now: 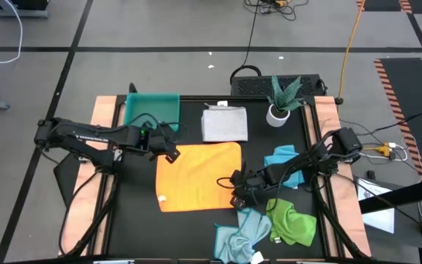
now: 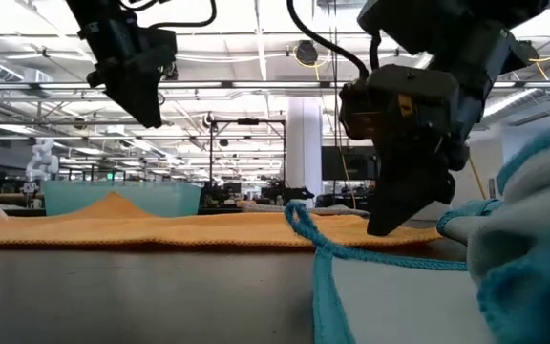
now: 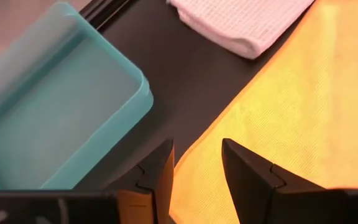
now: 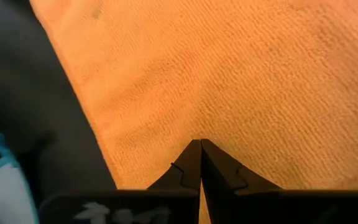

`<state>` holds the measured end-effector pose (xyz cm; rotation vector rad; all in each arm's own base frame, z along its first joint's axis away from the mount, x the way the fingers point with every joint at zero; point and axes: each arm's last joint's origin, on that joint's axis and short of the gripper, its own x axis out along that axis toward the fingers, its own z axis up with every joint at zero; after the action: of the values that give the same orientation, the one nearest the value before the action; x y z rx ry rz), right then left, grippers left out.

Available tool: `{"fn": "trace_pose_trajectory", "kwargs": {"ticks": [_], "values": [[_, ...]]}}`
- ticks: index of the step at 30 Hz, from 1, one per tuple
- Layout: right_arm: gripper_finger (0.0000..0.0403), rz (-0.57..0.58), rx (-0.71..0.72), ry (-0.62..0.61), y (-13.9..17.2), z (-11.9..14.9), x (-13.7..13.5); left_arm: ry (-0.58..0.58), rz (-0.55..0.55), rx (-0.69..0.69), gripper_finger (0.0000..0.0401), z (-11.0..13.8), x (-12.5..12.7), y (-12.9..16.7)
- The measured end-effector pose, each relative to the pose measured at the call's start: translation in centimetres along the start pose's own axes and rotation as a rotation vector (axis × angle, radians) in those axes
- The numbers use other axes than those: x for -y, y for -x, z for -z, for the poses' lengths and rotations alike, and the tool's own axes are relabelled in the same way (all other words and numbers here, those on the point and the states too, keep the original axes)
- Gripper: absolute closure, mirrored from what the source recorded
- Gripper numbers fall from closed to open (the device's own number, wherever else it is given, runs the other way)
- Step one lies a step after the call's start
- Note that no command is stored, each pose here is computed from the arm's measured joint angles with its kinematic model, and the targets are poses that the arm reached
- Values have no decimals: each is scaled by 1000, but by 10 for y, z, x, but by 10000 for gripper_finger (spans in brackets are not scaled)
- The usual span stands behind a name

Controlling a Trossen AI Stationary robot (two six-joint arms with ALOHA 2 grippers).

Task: Fold microfiber towels
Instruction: Fold the orange microfiber towel

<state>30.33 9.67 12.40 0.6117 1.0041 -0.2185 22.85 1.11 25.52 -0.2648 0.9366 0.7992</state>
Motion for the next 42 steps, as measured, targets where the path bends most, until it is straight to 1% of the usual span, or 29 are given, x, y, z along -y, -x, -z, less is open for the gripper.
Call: {"fn": "trace_pose_trajectory", "kwargs": {"ticks": [8, 12, 14, 16, 18, 21, 23, 27, 30, 33, 35, 42], "values": [[403, -25, -43, -34, 3, 16, -12, -10, 10, 12, 263, -1, 1, 0], [403, -35, -38, -38, 6, 17, -15, -16, 10, 13, 263, -1, 1, 0], [403, -38, -2, -20, 13, 9, -15, -21, 12, 15, 263, -2, 1, 0], [403, -45, 66, -2, 25, -4, -14, -22, 12, 15, 263, -2, 1, 0], [403, -29, 118, 14, 38, -15, -9, -16, 16, 14, 263, -2, 1, 0], [403, 21, 145, 39, 52, -27, 4, -14, 41, 2, 263, -2, 4, -2], [403, 25, 164, 49, 54, -37, 11, -16, 59, -2, 263, -2, 6, -2], [403, 37, 143, 79, 48, -48, 25, -19, 89, 5, 263, -2, 12, -2], [403, 66, 138, 97, 41, -54, 34, -35, 88, -6, 263, 2, 16, -4], [403, 67, 132, 101, 34, -60, 43, -42, 70, -43, 263, 9, 18, -11], [403, 61, 110, 110, 29, -62, 47, -34, 78, -33, 263, 8, 20, -11], [403, 117, 69, 136, 12, -64, 64, -29, 67, -29, 263, 7, 19, -12]]}}
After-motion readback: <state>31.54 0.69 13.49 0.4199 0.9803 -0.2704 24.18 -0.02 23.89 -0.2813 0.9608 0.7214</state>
